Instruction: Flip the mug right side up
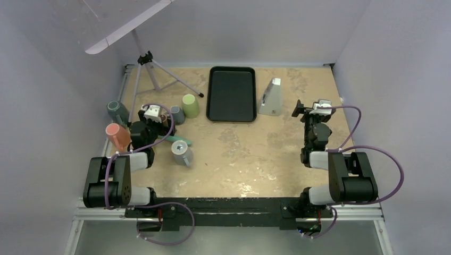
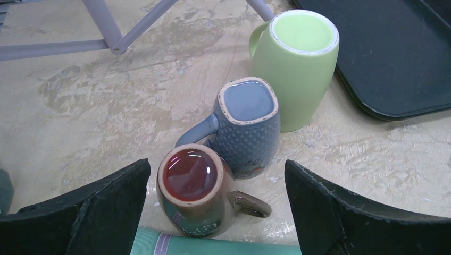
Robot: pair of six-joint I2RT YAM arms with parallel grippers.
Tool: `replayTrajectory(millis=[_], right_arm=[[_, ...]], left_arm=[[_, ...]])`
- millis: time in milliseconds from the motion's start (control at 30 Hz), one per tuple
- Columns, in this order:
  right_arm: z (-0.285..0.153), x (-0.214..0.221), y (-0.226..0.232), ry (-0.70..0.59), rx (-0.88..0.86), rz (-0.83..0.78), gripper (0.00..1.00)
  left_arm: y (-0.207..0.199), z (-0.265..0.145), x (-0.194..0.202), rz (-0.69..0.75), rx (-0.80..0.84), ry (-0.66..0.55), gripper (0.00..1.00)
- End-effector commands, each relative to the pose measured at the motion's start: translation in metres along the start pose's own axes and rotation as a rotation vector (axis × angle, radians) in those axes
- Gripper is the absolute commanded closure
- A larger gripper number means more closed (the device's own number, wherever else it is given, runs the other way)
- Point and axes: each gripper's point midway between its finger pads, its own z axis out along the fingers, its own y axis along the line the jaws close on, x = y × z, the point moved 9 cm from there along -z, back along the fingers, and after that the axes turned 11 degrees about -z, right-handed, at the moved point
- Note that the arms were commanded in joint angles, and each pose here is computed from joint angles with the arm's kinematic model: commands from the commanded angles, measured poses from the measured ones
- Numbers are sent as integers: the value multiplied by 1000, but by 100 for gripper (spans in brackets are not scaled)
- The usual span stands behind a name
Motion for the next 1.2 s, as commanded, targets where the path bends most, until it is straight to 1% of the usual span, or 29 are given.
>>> replayTrajectory(millis=[0,100,167,267,300,367,400,433,467,500,533,567,633,667,733,767,800,833,900,967,1033,1067,1100,1167], right_arm=[[2,-16,-1,-84,-3,18,1],[2,-17,-1,-89,-7,18,1],[4,-22,-3,-70,0,16,1],[15,-43,-5,-29,-12,9,1],[16,-52,-6,-32,-24,9,1],[17,-70,-6,-54,-61,4,1],[18,-81,-7,-75,-75,-4,1],[18,-92,-5,-97,-118,-12,1],[20,-102,-6,-108,-133,-12,1],[21,-110,-4,-119,-171,-11,1],[22,-119,-3,-128,-202,-10,1],[22,-125,-1,-131,-230,-9,1],[21,-136,2,-127,-295,-4,1],[18,-141,5,-120,-339,1,1],[11,-145,10,-104,-422,5,1],[7,-147,12,-105,-455,19,1],[3,-150,17,-103,-491,33,1],[-2,-153,23,-106,-524,35,1],[-10,-157,32,-98,-562,34,1],[-14,-161,38,-97,-571,-2,1],[-19,-163,47,-101,-590,-12,1],[-21,-163,52,-103,-604,-12,1],[-23,-163,57,-105,-618,-6,1],[-25,-163,63,-107,-637,22,1]], left_arm=[[-2,3,-17,39,35,-84,0],[-2,3,-17,39,37,-86,0],[-2,3,-17,38,37,-88,0],[-2,3,-21,34,34,-95,0],[-1,5,-30,22,12,-81,0],[1,10,-53,-48,-1,19,0],[-2,13,-68,-38,49,89,0],[-9,15,-86,3,147,170,0],[-19,14,-104,41,265,229,0],[-30,9,-114,49,382,289,0],[-41,2,-128,69,489,327,0],[-54,-9,-142,118,623,354,0],[-79,-46,-162,216,877,447,0],[-89,-63,-168,277,974,494,1],[-107,-87,-177,397,1102,615,3],[-112,-94,-177,458,1129,685,4],[-117,-100,-177,501,1160,714,5],[-118,-104,-174,576,1168,752,5],[-119,-107,-162,730,1178,787,4],[-124,-104,-141,903,1195,824,3],[-127,-102,-122,1029,1202,871,3],[-135,-102,-110,1104,1232,891,4],[-139,-100,-98,1176,1237,912,5],[-146,-97,-76,1282,1246,931,11]])
